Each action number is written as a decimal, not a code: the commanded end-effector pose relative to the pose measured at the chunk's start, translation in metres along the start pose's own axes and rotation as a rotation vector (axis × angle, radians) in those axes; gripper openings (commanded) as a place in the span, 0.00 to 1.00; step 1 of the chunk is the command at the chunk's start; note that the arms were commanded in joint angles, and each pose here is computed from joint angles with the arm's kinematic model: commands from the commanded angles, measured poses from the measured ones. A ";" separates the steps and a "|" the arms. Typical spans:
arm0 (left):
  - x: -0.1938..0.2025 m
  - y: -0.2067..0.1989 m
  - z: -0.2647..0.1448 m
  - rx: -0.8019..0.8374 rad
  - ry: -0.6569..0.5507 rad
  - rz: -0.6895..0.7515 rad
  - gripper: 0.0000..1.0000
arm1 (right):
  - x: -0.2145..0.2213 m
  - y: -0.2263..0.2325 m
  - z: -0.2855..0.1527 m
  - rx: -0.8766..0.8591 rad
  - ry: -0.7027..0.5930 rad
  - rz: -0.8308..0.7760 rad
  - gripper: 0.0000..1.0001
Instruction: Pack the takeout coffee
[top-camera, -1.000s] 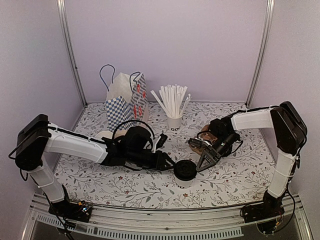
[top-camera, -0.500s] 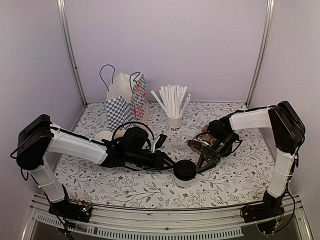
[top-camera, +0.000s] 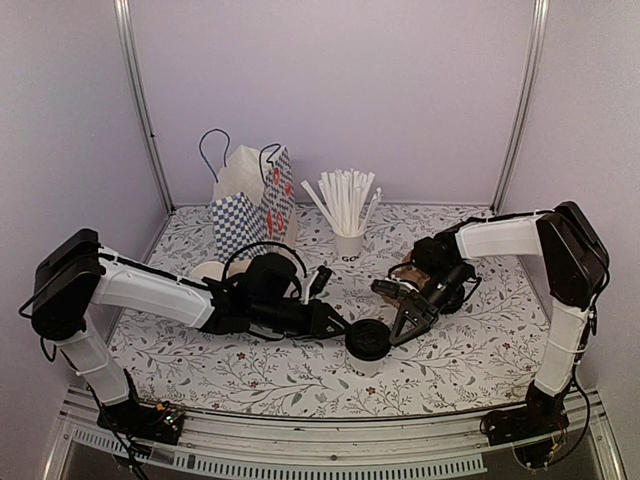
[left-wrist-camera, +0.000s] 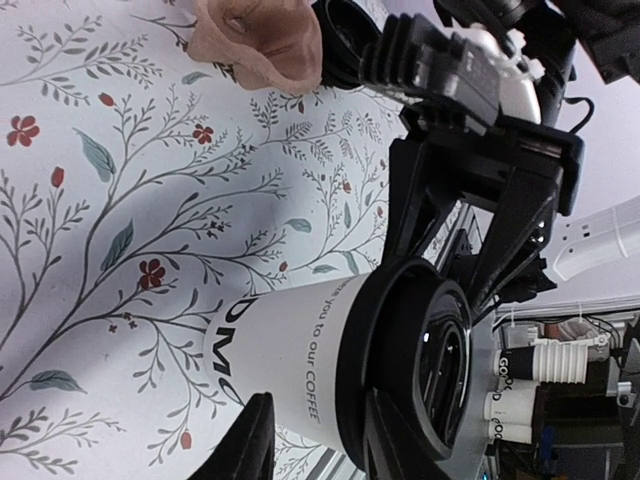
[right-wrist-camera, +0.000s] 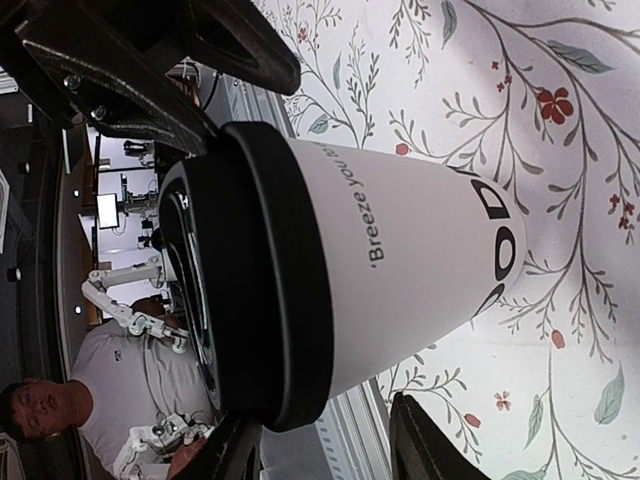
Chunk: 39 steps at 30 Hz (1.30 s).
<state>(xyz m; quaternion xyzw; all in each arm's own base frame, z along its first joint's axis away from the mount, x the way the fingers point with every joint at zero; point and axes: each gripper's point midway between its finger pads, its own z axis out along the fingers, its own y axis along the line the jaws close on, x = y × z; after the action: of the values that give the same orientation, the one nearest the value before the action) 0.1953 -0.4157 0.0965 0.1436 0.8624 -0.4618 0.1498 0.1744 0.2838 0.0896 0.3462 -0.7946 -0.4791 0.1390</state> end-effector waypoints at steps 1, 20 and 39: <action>0.060 0.089 -0.011 -0.369 0.171 -0.046 0.33 | -0.018 -0.081 0.003 0.403 0.064 -0.208 0.43; 0.026 0.026 -0.032 -0.280 0.047 0.060 0.43 | -0.077 -0.043 -0.018 0.363 -0.037 -0.329 0.47; -0.007 0.005 -0.048 -0.244 -0.051 0.106 0.49 | -0.051 -0.012 -0.032 0.370 -0.043 -0.363 0.60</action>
<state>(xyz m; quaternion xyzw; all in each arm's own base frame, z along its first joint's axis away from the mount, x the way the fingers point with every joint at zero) 0.1901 -0.3805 0.1089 0.1617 0.9035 -0.3484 0.1900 0.2395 0.2990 0.0906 0.4793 -0.8003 -0.3595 -0.0220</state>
